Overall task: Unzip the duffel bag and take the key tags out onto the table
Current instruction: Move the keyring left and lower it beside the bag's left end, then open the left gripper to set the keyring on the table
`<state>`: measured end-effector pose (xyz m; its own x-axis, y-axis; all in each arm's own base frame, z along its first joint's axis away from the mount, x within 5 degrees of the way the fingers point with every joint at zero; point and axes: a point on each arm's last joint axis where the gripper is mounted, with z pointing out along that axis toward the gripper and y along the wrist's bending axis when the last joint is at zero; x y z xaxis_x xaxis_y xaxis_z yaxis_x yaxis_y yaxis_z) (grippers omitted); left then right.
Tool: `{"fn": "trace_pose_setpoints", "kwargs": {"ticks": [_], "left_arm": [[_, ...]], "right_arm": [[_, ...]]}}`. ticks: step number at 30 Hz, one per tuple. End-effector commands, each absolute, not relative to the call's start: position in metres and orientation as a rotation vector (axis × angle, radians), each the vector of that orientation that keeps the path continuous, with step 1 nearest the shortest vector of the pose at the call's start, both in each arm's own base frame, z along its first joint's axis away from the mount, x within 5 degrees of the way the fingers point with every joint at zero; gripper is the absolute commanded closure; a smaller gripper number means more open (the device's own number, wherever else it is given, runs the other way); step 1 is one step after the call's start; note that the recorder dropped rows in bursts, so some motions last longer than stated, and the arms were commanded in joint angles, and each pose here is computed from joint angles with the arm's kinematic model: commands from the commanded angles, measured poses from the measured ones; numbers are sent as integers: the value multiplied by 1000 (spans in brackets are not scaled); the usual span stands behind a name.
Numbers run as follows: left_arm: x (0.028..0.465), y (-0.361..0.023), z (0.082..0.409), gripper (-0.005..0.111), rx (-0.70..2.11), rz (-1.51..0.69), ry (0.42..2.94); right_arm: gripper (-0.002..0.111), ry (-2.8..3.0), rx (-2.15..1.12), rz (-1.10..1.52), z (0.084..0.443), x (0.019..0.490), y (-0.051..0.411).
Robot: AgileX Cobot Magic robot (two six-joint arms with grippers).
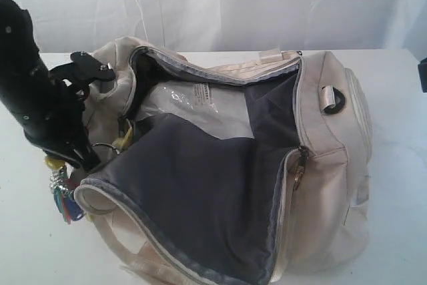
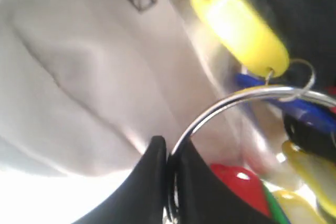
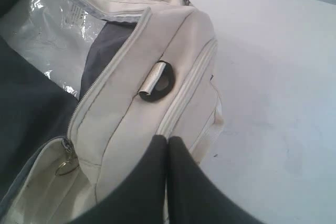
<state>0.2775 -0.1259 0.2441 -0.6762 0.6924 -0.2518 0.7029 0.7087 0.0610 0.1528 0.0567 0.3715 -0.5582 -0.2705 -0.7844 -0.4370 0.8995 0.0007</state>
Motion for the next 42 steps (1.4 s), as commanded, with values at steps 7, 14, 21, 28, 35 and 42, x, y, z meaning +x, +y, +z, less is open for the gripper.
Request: {"fn": "trace_pose_setpoints", "kwargs": {"ticks": [7, 14, 21, 28, 35, 42], "left_arm": [[272, -86, 214, 107, 936, -23, 2779], [271, -80, 212, 107, 922, 57, 2814], [295, -84, 175, 107, 987, 133, 2718], [300, -84, 160, 107, 1025, 157, 2741], [304, -89, 168, 79, 959, 94, 2768], [309, -92, 183, 47, 936, 68, 2818]], "right_arm": [[108, 2187, -495, 250, 372, 153, 57], [108, 2187, -494, 253, 372, 153, 57], [108, 2184, -493, 253, 372, 153, 57], [108, 2182, -492, 253, 372, 153, 57], [108, 2184, -493, 253, 372, 153, 57], [108, 2184, -493, 253, 372, 153, 57]]}}
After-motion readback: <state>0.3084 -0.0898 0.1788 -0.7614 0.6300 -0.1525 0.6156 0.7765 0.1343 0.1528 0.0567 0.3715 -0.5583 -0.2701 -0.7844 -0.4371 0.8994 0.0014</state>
